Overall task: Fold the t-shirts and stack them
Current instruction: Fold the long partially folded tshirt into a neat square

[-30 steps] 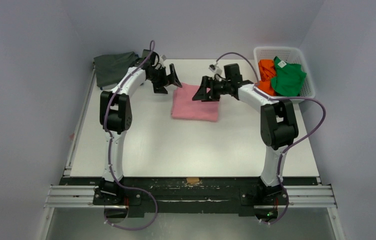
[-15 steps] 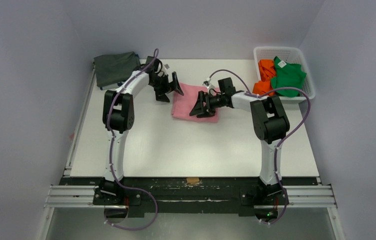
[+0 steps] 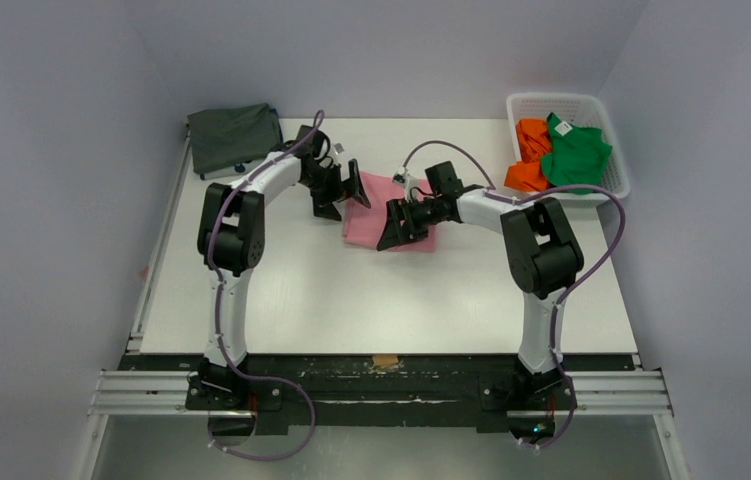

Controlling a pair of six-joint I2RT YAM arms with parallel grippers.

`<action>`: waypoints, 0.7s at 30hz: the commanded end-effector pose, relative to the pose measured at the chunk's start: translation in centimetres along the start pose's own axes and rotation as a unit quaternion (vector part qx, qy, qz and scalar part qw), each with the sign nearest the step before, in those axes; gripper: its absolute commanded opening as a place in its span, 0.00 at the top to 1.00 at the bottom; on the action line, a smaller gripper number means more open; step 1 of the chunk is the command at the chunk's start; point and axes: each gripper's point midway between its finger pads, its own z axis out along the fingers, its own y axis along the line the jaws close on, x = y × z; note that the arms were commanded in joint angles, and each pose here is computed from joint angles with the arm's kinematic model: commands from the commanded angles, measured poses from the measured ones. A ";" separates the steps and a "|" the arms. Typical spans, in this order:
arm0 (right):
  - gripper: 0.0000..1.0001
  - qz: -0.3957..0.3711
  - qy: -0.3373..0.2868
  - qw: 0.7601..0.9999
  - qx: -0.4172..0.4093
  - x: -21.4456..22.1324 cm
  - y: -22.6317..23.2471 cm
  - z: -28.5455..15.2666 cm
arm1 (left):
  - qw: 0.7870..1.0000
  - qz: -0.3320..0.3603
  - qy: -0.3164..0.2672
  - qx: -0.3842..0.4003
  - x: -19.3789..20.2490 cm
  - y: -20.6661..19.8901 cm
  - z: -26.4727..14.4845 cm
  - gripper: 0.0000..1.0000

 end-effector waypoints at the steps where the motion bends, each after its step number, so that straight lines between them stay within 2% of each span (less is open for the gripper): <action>1: 0.17 0.053 0.113 0.990 0.058 8.0 -1.1 -0.1 | 0.998 -0.001 -0.002 -0.056 2.1 1.1 1.0 0.01; 9: 0.15 0.029 0.095 0.993 0.063 7.6 0.5 -2.0 | 0.998 -0.004 -0.011 -0.069 1.2 0.9 1.4 0.02; 13: 0.15 -0.009 0.023 0.999 0.027 4.1 3.8 -3.3 | 0.997 0.003 -0.003 -0.078 1.5 0.5 1.6 0.05; 16: 0.14 -0.023 -0.022 0.999 -0.018 2.0 6.5 -4.0 | 0.999 0.000 0.010 -0.039 2.7 -1.2 2.6 0.09; 18: 0.14 -0.033 -0.048 0.997 -0.042 1.1 7.9 -4.5 | 0.999 -0.002 0.019 -0.049 3.6 -1.1 3.1 0.11; 21: 0.14 -0.041 -0.074 0.996 -0.035 0.0 8.3 -5.3 | 0.997 -0.012 0.026 -0.073 5.0 -0.4 2.7 0.12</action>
